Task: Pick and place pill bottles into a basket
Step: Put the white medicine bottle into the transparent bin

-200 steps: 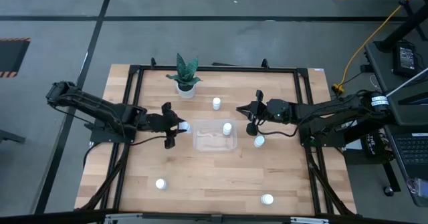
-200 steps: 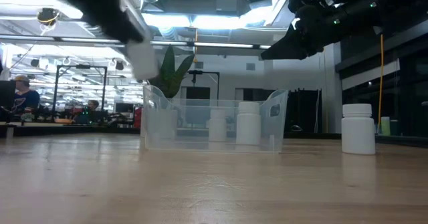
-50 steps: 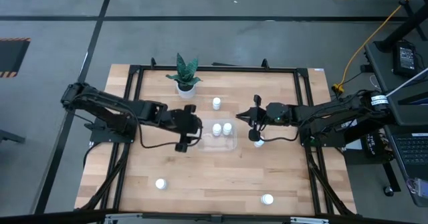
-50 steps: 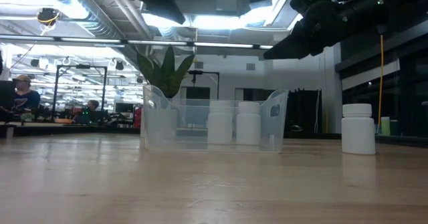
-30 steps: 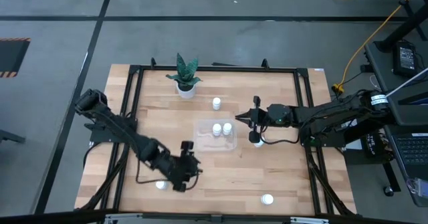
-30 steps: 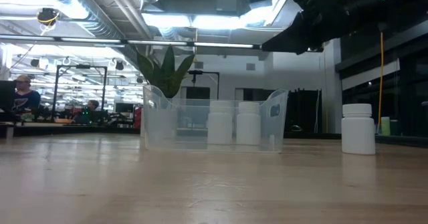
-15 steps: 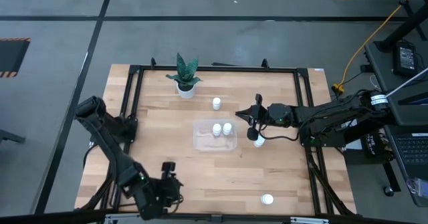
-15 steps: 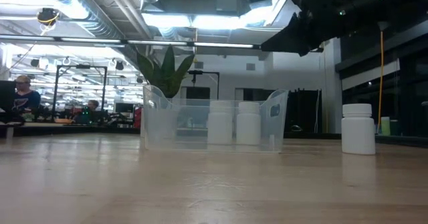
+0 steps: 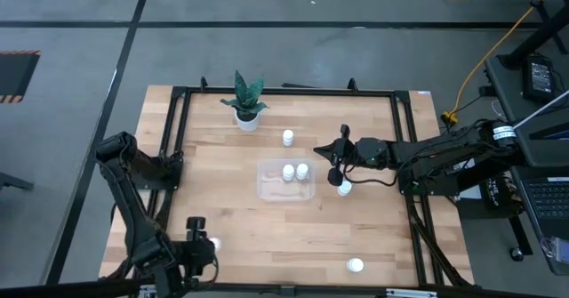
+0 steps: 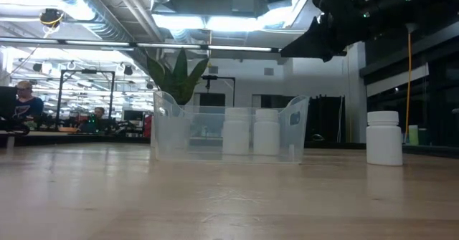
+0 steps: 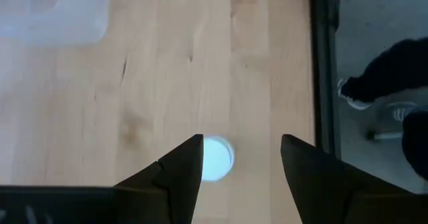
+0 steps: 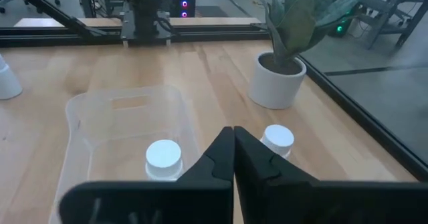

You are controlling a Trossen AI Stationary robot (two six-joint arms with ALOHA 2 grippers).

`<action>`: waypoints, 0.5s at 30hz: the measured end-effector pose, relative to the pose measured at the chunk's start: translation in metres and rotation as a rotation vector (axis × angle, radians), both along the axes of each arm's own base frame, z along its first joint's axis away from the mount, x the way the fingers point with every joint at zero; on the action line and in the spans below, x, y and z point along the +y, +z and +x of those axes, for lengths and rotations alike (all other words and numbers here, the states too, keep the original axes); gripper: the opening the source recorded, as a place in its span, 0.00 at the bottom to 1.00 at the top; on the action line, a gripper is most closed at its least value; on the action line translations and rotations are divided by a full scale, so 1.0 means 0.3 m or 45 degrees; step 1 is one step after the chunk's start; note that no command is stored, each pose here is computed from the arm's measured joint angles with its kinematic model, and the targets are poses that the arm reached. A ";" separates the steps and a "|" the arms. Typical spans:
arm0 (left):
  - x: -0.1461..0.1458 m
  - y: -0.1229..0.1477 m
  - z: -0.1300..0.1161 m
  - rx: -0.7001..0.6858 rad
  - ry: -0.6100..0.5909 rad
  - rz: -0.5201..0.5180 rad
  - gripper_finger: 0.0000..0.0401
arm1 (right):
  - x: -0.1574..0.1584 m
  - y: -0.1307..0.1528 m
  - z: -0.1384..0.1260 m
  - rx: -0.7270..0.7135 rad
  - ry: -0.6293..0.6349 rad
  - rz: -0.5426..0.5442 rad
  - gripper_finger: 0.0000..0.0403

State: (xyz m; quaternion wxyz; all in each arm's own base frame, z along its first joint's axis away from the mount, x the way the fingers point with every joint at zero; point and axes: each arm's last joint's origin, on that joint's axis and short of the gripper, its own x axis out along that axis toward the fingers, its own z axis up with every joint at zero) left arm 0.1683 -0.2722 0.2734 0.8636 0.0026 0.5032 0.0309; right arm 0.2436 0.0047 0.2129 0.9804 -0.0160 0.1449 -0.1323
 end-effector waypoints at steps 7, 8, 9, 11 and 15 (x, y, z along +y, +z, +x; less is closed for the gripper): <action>-0.020 -0.027 -0.046 -0.030 0.131 -0.029 0.48 | 0.000 -0.001 0.000 -0.001 -0.005 0.016 0.05; -0.027 -0.035 -0.048 -0.027 0.127 -0.021 0.48 | 0.000 -0.001 0.000 -0.004 -0.008 0.027 0.06; -0.034 -0.045 -0.050 -0.023 0.122 -0.008 0.48 | 0.000 -0.001 0.000 -0.005 -0.008 0.029 0.06; -0.044 -0.065 -0.049 -0.014 0.118 0.015 0.48 | 0.000 -0.001 0.000 -0.005 -0.008 0.029 0.07; -0.069 -0.132 -0.033 0.016 0.162 0.070 0.49 | 0.000 -0.001 0.000 -0.005 -0.009 0.032 0.07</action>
